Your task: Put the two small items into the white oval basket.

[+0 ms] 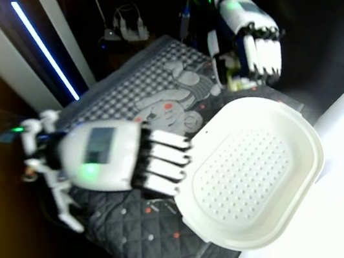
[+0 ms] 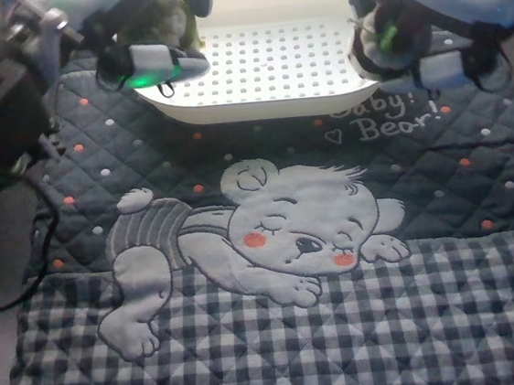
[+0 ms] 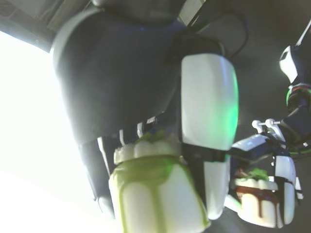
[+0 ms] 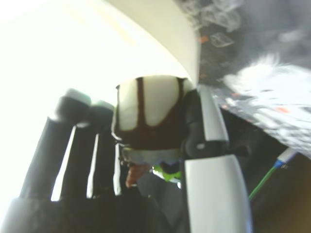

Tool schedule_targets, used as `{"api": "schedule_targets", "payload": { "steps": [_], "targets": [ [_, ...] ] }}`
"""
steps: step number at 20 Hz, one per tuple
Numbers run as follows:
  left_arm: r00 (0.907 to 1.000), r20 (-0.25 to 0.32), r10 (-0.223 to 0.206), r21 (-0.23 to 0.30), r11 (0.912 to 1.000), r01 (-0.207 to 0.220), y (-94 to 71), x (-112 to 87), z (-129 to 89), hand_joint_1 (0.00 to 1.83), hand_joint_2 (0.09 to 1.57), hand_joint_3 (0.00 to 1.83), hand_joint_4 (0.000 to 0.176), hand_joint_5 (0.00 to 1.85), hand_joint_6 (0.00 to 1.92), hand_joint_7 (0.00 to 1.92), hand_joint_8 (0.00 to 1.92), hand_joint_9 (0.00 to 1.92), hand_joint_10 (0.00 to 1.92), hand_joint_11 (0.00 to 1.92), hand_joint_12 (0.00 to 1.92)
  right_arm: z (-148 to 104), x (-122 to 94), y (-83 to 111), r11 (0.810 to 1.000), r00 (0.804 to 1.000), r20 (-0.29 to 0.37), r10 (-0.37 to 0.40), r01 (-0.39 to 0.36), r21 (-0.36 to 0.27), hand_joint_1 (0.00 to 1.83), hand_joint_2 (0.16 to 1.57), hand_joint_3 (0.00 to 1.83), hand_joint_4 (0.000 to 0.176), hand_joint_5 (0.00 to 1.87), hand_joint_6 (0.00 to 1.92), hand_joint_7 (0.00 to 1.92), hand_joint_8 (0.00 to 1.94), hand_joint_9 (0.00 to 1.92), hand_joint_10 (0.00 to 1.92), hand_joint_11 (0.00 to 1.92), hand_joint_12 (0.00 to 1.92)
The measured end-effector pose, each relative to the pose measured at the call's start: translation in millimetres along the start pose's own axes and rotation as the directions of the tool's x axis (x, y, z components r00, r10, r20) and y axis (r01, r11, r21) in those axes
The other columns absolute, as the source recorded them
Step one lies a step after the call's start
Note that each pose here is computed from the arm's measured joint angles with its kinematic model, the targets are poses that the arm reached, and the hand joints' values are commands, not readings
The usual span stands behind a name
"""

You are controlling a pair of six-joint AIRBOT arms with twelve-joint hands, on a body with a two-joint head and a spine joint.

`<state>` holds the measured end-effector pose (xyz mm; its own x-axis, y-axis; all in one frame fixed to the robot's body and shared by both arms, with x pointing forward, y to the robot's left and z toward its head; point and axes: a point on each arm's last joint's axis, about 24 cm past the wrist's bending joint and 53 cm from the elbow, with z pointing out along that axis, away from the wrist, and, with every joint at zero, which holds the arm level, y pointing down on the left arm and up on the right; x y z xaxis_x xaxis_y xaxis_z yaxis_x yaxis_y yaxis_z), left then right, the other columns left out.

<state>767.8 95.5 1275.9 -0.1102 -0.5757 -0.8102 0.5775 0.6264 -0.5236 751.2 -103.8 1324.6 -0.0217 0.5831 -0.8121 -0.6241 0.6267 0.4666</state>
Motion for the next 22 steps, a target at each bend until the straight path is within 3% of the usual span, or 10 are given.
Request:
{"api": "schedule_targets", "payload": {
  "steps": [4,8,10,11,12,13,14,15,18,22],
  "targets": [
    [0.9996,-0.021,-0.016,-0.040,0.9991,0.016,5.5,9.5,31,1.49,0.90,0.87,0.000,0.46,1.92,0.56,1.87,0.67,1.91,0.87,1.92,30,10,-2.5,1.000,1.000,-0.025,0.009,-0.008,0.029,1.09,0.99,0.81,0.013,0.58,1.82,0.67,1.85,0.94,1.92,1.08,1.92],
    [0.9960,-0.079,-0.041,-0.094,0.9950,0.034,18.7,28.8,37,1.32,0.98,0.76,0.000,0.50,1.73,0.61,1.86,0.73,1.92,0.95,1.92,36,24,-2.0,0.999,0.998,-0.059,0.010,-0.008,0.037,1.07,1.11,0.56,0.024,0.57,1.75,0.59,1.80,0.76,1.92,0.93,1.92],
    [0.9960,-0.081,-0.038,-0.109,0.9936,0.029,24.9,27.6,37,1.41,1.21,0.21,0.000,0.31,1.61,0.52,1.68,0.60,1.78,0.58,1.92,36,23,-6.1,0.999,0.998,-0.061,0.011,-0.008,0.047,1.04,1.36,0.08,0.007,0.44,1.75,0.56,1.72,0.43,1.78,0.50,1.92],
    [0.9957,-0.085,-0.035,-0.118,0.9927,0.025,28.5,27.6,37,1.17,1.16,0.08,0.034,0.09,1.12,0.13,1.09,0.12,1.41,0.11,1.91,35,24,-7.5,0.999,0.998,-0.065,0.009,-0.006,0.052,0.99,1.24,0.00,0.038,0.11,1.05,0.19,0.89,0.14,1.11,0.10,1.58],
    [0.9951,-0.092,-0.037,-0.124,0.9920,0.026,29.7,29.2,37,0.95,1.12,0.03,0.110,0.02,0.54,0.03,0.43,0.02,0.70,0.02,1.71,35,25,-8.0,0.999,0.998,-0.069,0.008,-0.004,0.054,0.87,1.16,0.00,0.050,0.02,0.39,0.04,0.27,0.05,0.36,0.02,0.86],
    [0.9947,-0.095,-0.039,-0.127,0.9915,0.027,30.4,30.0,37,0.89,1.10,0.01,0.134,0.01,0.25,0.00,0.09,0.00,0.16,0.00,1.19,35,26,-8.2,0.998,0.997,-0.072,0.008,-0.004,0.055,0.79,1.11,0.00,0.057,0.00,0.08,0.01,0.05,0.01,0.08,0.00,0.17],
    [0.9948,-0.094,-0.039,-0.126,0.9917,0.027,30.2,29.8,37,0.84,1.05,0.01,0.148,0.00,0.05,0.00,0.02,0.00,0.03,0.00,0.47,35,26,-7.9,0.999,0.997,-0.072,0.008,-0.004,0.054,0.76,1.08,0.00,0.062,0.00,0.01,0.00,0.01,0.00,0.01,0.00,0.03],
    [0.9950,-0.092,-0.038,-0.124,0.9919,0.027,29.8,29.2,37,0.78,1.03,0.00,0.170,0.00,0.01,0.00,0.00,0.00,0.01,0.00,0.09,35,26,-7.5,0.999,0.997,-0.072,0.009,-0.005,0.054,0.68,1.08,0.00,0.090,0.00,0.00,0.00,0.00,0.00,0.00,0.00,0.01],
    [0.9950,-0.090,-0.042,-0.124,0.9918,0.031,29.4,28.0,35,0.72,1.01,0.00,0.176,0.00,0.00,0.00,0.00,0.00,0.00,0.00,0.00,35,28,-3.7,0.999,0.997,-0.076,0.013,-0.009,0.047,0.58,1.08,0.00,0.129,0.00,0.00,0.00,0.00,0.00,0.00,0.00,0.00],
    [0.9964,-0.071,-0.048,-0.114,0.9927,0.039,30.7,16.6,18,0.76,1.07,0.02,0.163,0.00,0.00,0.00,0.00,0.00,0.00,0.00,0.00,28,31,12.2,1.000,0.996,-0.089,0.021,-0.020,0.016,0.56,1.11,0.01,0.096,0.00,0.00,0.00,0.00,0.00,0.00,0.00,0.00]
  ]
}}
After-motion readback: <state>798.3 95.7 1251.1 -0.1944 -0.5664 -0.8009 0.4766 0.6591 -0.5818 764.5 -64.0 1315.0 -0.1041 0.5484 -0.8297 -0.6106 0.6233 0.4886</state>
